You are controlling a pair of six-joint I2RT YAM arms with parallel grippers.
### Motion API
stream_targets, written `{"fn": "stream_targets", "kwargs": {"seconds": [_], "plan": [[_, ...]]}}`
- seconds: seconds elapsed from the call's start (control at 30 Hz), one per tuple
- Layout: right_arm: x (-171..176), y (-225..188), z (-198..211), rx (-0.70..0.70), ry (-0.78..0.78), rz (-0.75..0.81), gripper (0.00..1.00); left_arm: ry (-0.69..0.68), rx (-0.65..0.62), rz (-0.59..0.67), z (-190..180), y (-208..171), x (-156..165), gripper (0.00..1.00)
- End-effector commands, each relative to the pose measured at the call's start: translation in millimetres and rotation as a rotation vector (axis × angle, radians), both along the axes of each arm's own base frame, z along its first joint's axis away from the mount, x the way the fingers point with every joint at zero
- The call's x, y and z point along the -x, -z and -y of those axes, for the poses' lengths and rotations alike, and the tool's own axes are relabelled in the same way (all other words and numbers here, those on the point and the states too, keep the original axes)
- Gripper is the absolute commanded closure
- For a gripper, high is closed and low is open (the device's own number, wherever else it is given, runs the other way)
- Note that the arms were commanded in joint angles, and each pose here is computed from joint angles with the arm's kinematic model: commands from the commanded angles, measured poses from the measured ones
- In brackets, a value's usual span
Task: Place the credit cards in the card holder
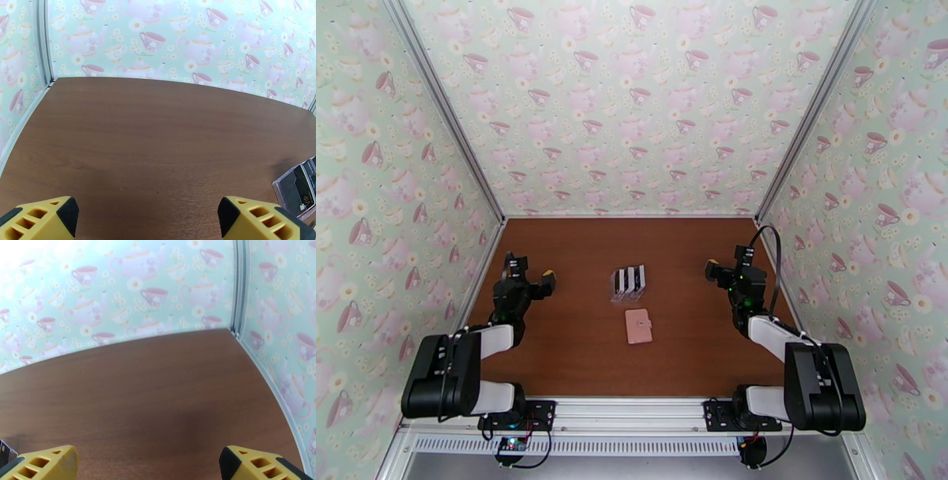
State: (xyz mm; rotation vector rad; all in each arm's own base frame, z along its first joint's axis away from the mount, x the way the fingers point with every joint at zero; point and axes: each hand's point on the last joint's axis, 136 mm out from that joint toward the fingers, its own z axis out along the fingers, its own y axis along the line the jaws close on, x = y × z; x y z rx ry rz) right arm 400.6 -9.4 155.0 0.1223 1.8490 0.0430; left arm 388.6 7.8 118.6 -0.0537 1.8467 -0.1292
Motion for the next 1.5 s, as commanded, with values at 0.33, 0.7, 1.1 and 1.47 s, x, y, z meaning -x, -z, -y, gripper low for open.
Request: {"fn": "stream_targets", "kwargs": {"seconds": [0.33,0.7,1.1,1.47], "plan": [[8,13,-12,0.037,-0.071,0.079,0.00,0.089,-0.082,0.057,23,4,-5,0.00],[-6,38,-25,0.090,-0.093,0.026,0.00,0.011,-0.095,0.005,13,9,-12,0.00],[-6,39,-19,0.085,-0.058,0.020,0.00,0.006,-0.099,0.008,13,8,-11,0.00],[-6,39,-15,0.084,-0.032,0.018,0.00,0.006,-0.099,0.010,13,7,-11,0.00]]}}
